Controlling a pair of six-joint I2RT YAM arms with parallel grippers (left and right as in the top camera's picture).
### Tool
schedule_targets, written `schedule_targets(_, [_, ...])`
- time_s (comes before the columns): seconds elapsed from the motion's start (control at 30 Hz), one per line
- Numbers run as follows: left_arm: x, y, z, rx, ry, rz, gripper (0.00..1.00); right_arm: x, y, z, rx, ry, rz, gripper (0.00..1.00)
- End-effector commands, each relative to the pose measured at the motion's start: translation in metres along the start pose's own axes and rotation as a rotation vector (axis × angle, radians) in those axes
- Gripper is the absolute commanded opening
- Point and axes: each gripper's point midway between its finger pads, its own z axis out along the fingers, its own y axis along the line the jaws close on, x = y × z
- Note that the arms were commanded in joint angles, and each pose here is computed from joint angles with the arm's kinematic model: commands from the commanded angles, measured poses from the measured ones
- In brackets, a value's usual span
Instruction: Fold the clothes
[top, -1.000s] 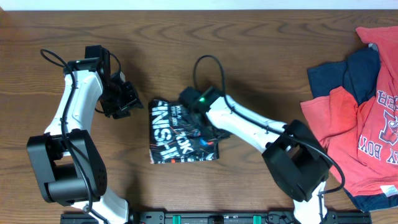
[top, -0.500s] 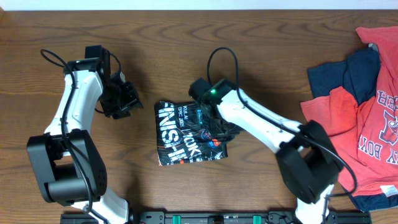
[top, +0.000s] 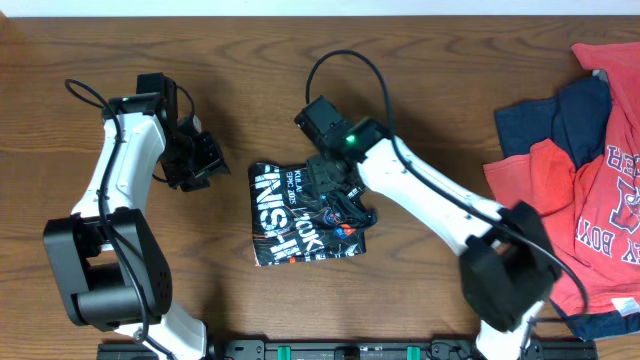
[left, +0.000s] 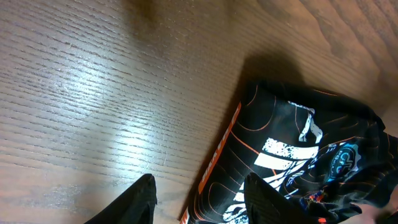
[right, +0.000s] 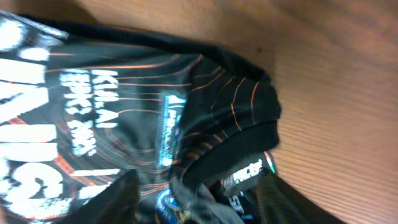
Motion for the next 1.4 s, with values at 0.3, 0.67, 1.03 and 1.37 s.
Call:
schedule_targets(0.3, [0.003,0.002,-0.001,-0.014,0.003,0.000,0.47,0.014,-0.093,0.016,0.365,0.044,0.329,0.01])
schedule_targets(0.67, [-0.015,-0.047,0.006,0.081,-0.103,0.200,0.62,0.049,-0.116,0.001,0.411,0.218,0.353,0.24])
schedule_targets(1.03, [0.003,-0.096,0.031,0.120,-0.082,0.353,0.82,0.028,-0.135,-0.058,0.352,0.066,0.437,0.25])
schedule_targets(1.37, [0.013,-0.090,0.092,0.116,0.077,0.369,0.83,0.018,-0.172,-0.131,0.285,-0.117,0.521,0.27])
